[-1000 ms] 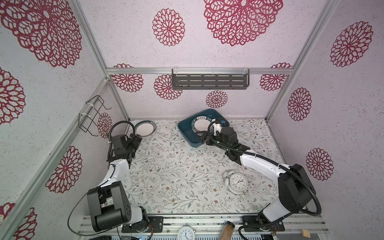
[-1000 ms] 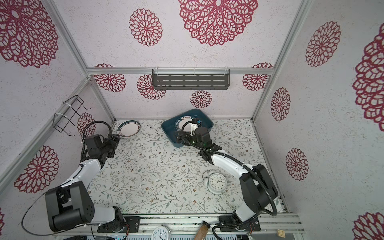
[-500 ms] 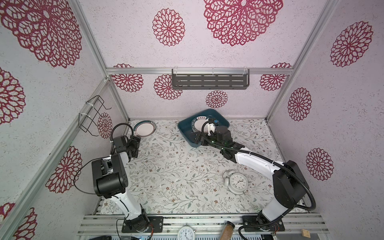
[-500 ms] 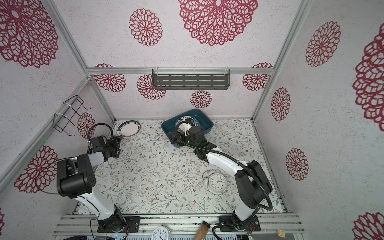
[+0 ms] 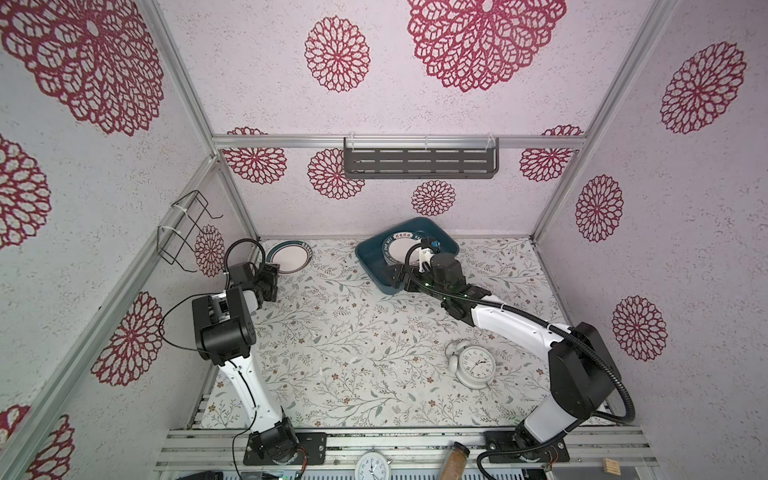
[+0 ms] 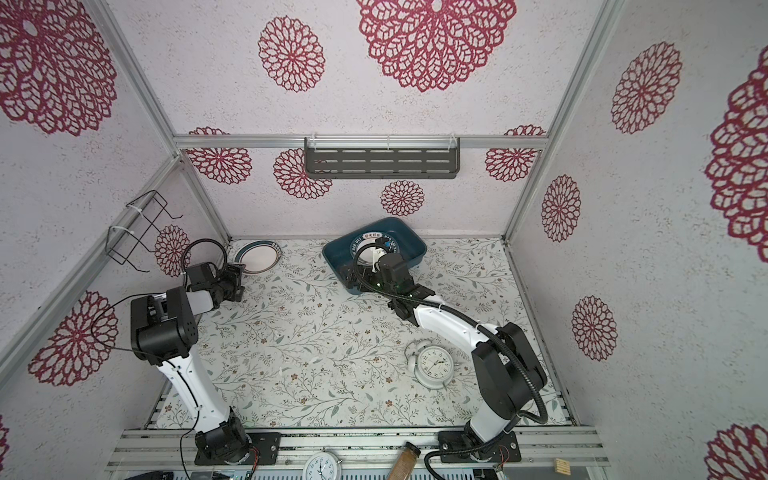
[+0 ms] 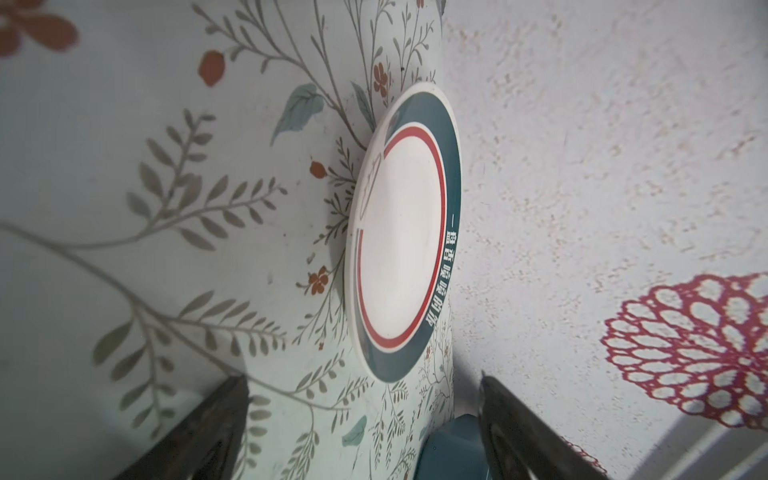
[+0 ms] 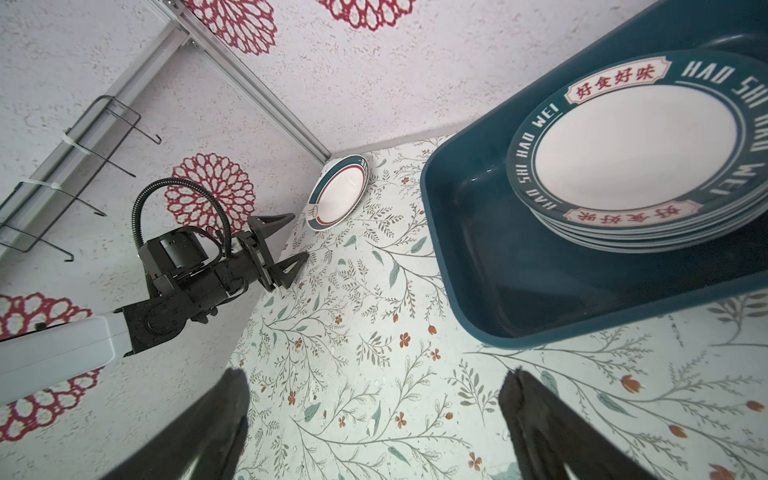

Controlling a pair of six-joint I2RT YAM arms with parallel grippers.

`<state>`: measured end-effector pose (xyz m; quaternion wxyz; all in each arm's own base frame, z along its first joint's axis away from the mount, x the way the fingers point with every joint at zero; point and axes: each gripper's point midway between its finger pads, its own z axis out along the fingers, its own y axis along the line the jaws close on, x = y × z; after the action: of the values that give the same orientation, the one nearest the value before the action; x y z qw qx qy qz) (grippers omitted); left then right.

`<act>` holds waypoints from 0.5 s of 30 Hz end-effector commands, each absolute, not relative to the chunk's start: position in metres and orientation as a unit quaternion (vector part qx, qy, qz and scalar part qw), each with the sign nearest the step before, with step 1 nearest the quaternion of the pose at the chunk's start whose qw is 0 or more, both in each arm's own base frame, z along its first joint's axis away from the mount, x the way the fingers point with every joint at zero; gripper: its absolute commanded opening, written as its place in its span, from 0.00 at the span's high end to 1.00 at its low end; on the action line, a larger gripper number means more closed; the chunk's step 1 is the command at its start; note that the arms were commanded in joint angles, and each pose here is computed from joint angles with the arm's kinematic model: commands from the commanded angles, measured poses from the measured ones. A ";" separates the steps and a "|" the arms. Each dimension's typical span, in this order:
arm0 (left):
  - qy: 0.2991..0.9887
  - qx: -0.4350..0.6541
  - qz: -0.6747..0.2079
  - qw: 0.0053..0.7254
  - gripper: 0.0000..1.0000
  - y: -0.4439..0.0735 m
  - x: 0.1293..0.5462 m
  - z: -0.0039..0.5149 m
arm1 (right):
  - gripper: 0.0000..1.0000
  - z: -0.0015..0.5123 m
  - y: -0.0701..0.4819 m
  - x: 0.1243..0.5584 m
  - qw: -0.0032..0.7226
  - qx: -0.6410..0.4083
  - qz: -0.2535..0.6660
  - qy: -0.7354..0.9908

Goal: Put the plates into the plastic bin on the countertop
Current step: 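Grasp the red-and-green-rimmed plate rim with left gripper while right reaches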

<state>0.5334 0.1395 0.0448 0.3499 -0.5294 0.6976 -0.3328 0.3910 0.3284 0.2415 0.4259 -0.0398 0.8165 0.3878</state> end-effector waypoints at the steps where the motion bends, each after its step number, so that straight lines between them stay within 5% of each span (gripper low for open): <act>1: 0.701 -0.551 -0.318 0.322 0.14 0.145 0.533 0.017 | 0.01 0.273 0.317 0.391 0.465 -0.036 0.381 0.798; 10: 0.716 -0.560 -0.308 0.281 0.29 0.139 0.551 -0.020 | 0.01 0.273 0.311 0.394 0.471 -0.028 0.363 0.804; 15: 0.718 -0.566 -0.305 0.266 0.53 0.134 0.556 -0.035 | 0.01 0.273 0.308 0.396 0.472 -0.023 0.356 0.806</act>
<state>0.5800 0.1469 0.0273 0.3455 -0.5260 0.7006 -0.3362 0.3944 0.3152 0.2371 0.4359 -0.0258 0.8276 0.3527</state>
